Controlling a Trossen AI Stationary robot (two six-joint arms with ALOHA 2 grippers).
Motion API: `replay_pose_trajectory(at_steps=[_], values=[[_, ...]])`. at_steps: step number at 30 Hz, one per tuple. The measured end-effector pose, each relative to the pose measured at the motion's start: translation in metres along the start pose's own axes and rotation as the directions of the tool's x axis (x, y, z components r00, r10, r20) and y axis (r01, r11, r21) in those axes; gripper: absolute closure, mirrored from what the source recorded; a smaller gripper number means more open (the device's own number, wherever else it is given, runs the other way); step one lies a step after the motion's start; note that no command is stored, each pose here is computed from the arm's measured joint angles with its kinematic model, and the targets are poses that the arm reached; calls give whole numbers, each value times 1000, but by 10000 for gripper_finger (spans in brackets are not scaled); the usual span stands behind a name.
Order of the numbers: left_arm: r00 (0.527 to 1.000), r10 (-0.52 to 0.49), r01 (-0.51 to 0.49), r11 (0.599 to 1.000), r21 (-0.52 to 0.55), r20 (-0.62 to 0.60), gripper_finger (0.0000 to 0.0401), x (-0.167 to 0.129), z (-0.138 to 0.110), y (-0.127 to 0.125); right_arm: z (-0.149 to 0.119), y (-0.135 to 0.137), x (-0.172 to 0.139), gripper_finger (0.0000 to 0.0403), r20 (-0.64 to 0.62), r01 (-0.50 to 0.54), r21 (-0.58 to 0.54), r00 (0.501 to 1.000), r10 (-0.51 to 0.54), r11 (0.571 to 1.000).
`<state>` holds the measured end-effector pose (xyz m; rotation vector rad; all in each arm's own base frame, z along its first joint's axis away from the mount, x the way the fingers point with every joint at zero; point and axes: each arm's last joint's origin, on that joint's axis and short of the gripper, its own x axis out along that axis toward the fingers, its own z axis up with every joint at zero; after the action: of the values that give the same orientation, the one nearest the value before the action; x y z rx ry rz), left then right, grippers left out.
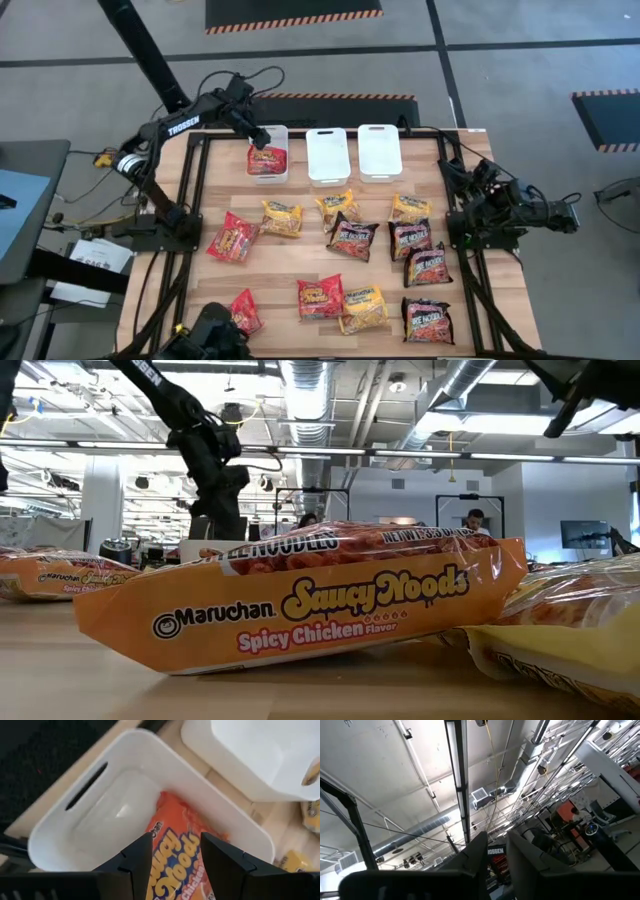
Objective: Sort Maruchan noodles
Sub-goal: Put the orange noodle pack into the left white bin
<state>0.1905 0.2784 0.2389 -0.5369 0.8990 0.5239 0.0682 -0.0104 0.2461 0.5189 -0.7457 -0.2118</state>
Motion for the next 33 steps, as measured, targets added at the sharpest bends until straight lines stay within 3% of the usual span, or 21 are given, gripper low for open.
replay_pose_trajectory(at_steps=[9,15,19,33], values=[[994,-25,23,999,-25,-109,248,21,-8,1,-3,-1,0,305,-31,13,-13,999,-13,1000],[986,68,-54,994,98,-152,248,26,-8,-12,-4,-2,0,305,-38,16,-16,999,-16,1000],[984,80,-52,984,169,-162,248,29,-8,-22,-4,-2,0,305,-44,18,-19,999,-19,1000],[966,129,-80,973,217,-223,248,44,-12,-32,-4,-2,0,305,-44,18,-18,999,-18,1000]])
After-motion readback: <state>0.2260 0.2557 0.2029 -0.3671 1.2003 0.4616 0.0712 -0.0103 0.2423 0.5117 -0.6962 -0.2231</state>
